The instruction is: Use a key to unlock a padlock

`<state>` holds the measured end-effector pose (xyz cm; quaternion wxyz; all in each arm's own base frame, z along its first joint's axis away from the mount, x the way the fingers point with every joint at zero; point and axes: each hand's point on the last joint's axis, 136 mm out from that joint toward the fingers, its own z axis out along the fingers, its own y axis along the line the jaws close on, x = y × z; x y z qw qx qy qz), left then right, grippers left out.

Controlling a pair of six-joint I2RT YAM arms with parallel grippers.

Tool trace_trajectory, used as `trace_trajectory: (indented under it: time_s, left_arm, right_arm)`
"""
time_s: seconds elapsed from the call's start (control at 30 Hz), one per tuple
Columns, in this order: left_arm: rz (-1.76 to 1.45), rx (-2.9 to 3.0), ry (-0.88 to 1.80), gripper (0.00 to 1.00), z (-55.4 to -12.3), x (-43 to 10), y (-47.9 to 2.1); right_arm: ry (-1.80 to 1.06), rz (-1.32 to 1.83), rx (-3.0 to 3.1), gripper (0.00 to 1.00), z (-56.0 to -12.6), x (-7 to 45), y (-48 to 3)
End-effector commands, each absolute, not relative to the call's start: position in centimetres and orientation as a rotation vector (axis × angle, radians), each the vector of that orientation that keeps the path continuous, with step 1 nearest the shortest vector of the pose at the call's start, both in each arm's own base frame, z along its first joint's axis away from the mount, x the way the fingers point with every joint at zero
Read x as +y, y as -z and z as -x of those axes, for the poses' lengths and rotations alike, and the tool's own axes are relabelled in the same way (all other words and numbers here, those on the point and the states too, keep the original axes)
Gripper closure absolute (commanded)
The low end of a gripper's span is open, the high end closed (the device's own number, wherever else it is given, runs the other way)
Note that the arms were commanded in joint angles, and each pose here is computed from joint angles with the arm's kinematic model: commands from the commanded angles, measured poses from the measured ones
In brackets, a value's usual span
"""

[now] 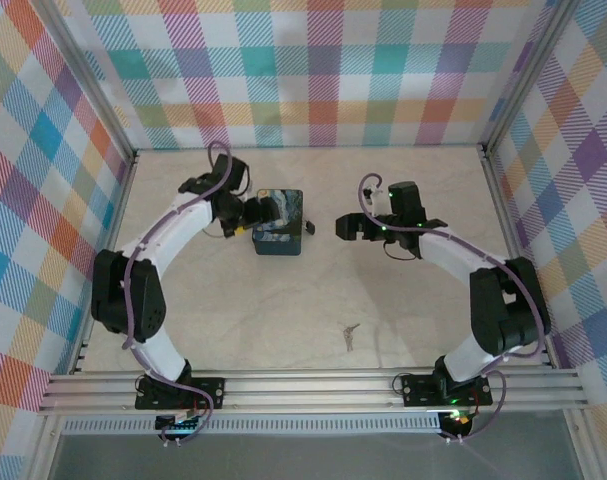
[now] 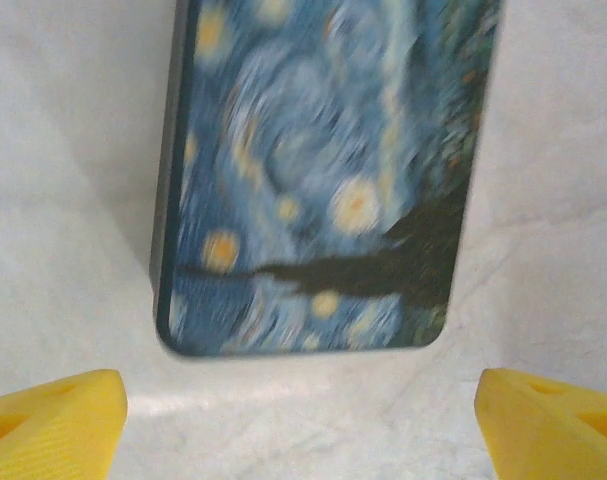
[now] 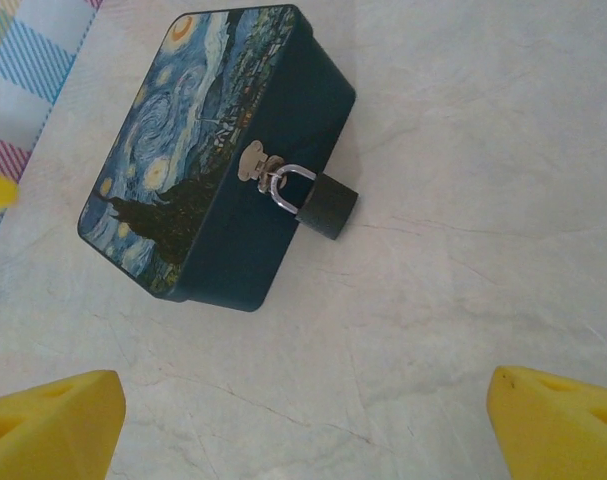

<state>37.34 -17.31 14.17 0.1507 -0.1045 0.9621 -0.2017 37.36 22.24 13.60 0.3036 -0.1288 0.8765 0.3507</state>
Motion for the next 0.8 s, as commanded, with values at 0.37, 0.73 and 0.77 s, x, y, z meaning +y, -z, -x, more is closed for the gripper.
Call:
trace_trajectory:
  time_s: [0.37, 0.73, 0.77]
  left_arm:
    - [0.960, 2.438, 0.687, 0.08, -38.7, -19.9, -11.2]
    - [0.985, 2.470, 0.453, 0.10, -39.2, -19.3, -7.8]
    - [0.967, 2.477, 0.413, 0.11, -39.1, -18.9, -7.6]
  right_arm:
    - [-1.015, 0.434, 2.265, 0.07, -36.4, 25.0, -15.3]
    - [-0.989, 0.475, 2.276, 0.07, -35.1, 24.4, -15.7]
    - [-0.984, 0.479, 2.278, 0.07, -35.0, 24.4, -15.6]
